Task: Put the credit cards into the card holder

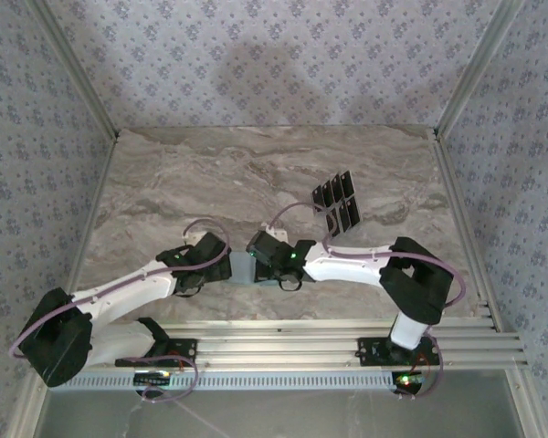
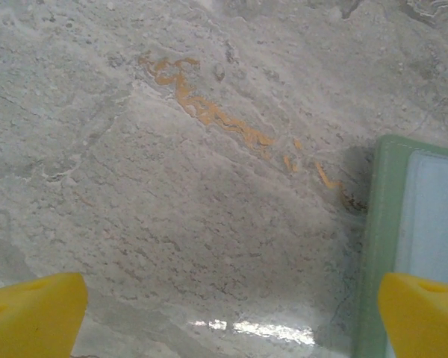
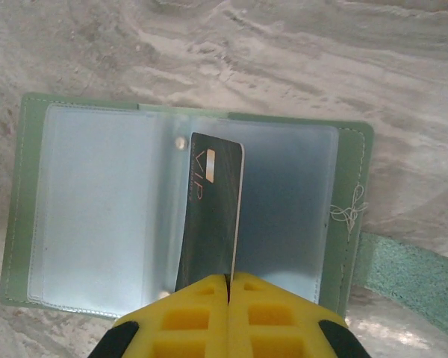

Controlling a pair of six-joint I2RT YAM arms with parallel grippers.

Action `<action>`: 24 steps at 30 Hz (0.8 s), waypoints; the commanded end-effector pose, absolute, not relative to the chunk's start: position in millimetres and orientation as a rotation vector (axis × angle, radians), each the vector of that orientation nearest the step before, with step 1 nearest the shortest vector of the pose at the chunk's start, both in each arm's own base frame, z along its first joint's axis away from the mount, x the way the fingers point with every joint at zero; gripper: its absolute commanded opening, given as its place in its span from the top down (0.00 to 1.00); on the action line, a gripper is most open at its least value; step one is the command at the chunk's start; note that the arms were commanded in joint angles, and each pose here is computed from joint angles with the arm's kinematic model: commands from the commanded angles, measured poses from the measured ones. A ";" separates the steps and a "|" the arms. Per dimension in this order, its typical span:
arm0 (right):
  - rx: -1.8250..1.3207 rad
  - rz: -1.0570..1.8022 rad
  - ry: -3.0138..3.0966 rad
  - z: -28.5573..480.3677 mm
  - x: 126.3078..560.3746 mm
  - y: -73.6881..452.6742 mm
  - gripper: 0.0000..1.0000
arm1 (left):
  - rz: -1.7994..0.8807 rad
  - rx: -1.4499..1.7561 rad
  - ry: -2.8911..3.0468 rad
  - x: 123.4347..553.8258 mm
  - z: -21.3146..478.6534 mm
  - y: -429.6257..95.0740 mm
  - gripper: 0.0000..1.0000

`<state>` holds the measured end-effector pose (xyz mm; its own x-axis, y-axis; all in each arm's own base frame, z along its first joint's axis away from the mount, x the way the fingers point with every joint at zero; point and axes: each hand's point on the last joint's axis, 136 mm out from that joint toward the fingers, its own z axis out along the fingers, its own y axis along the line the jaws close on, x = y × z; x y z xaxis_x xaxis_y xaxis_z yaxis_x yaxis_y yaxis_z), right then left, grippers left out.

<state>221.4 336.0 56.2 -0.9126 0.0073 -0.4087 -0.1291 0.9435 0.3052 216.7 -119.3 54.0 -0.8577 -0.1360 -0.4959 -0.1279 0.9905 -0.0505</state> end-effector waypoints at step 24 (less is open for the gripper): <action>-0.152 0.581 2.711 48.2 225.8 338.2 1.00 | 0.044 -0.027 2.698 221.3 27.9 -137.6 0.00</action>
<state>232.0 346.6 61.4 -0.9176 -0.0093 -0.3974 -0.1828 0.8976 0.4012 222.6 -146.2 26.6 -0.9016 -0.0307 -0.4315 -0.0189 0.9993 -0.0317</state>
